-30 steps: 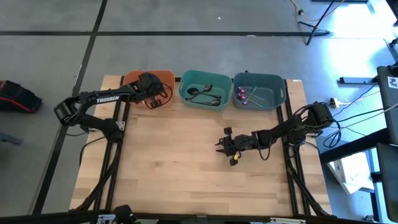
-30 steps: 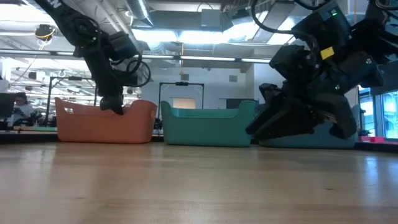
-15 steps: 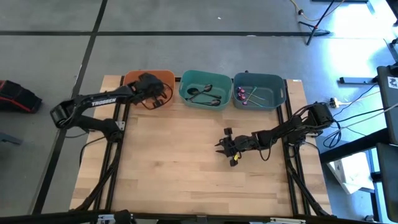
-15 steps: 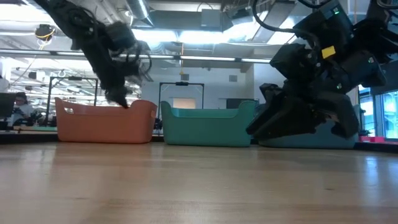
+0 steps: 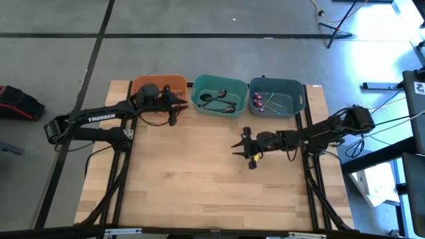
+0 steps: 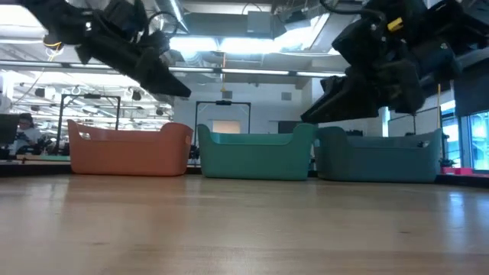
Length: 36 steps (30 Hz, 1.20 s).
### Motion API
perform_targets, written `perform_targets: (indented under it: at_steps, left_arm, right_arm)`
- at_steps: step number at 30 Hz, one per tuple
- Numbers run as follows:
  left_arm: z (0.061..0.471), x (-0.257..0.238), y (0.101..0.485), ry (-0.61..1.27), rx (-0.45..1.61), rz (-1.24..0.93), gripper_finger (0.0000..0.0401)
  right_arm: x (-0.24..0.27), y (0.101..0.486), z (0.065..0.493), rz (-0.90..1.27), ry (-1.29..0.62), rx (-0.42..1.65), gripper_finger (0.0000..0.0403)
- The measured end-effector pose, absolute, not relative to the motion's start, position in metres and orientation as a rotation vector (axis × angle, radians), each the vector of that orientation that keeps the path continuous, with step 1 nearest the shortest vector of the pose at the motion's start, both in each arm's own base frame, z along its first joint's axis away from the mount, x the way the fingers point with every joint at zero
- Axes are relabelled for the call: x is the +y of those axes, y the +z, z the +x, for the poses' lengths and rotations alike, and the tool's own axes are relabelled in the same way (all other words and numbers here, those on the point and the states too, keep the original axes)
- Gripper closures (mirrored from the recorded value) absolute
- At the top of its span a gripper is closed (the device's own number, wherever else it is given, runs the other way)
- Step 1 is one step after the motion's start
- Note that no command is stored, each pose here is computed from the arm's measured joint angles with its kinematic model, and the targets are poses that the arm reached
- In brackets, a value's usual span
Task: Sort silverware by color (type)
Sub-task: Return to Home Position
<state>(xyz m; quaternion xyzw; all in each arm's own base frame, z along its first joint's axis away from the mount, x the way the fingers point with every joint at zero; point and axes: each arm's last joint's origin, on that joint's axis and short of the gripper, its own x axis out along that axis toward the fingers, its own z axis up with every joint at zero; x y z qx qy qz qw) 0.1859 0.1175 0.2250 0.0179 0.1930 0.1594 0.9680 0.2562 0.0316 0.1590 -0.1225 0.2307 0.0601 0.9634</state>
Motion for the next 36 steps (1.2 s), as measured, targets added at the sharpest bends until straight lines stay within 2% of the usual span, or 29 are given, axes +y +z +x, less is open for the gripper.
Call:
perform_targets:
  at_steps: [8, 13, 23, 29, 36]
  left_arm:
    - [0.18, 0.086, 0.188, 0.245, 0.144, 0.056, 0.0308]
    - [0.171, 0.072, 0.175, 0.23, 0.052, 0.046, 0.0308]
    - [0.157, 0.062, 0.154, 0.273, 0.098, 0.028, 0.0308]
    - [0.153, 0.053, 0.159, 0.311, 0.044, -0.031, 0.0308]
    - [0.151, 0.038, 0.154, 0.325, 0.136, -0.034, 0.0308]
  right_arm:
    - [-0.002, 0.167, 0.251, -0.157, 0.103, 0.489, 0.0289]
    - [-0.019, 0.166, 0.25, -0.119, 0.084, 0.498, 0.032]
    - [-0.037, 0.153, 0.23, -0.02, 0.07, 0.488, 0.0382]
    - [-0.042, 0.157, 0.212, 0.018, 0.004, 0.427, 0.0396]
    - [-0.038, 0.159, 0.191, 0.049, -0.009, 0.364, 0.0398]
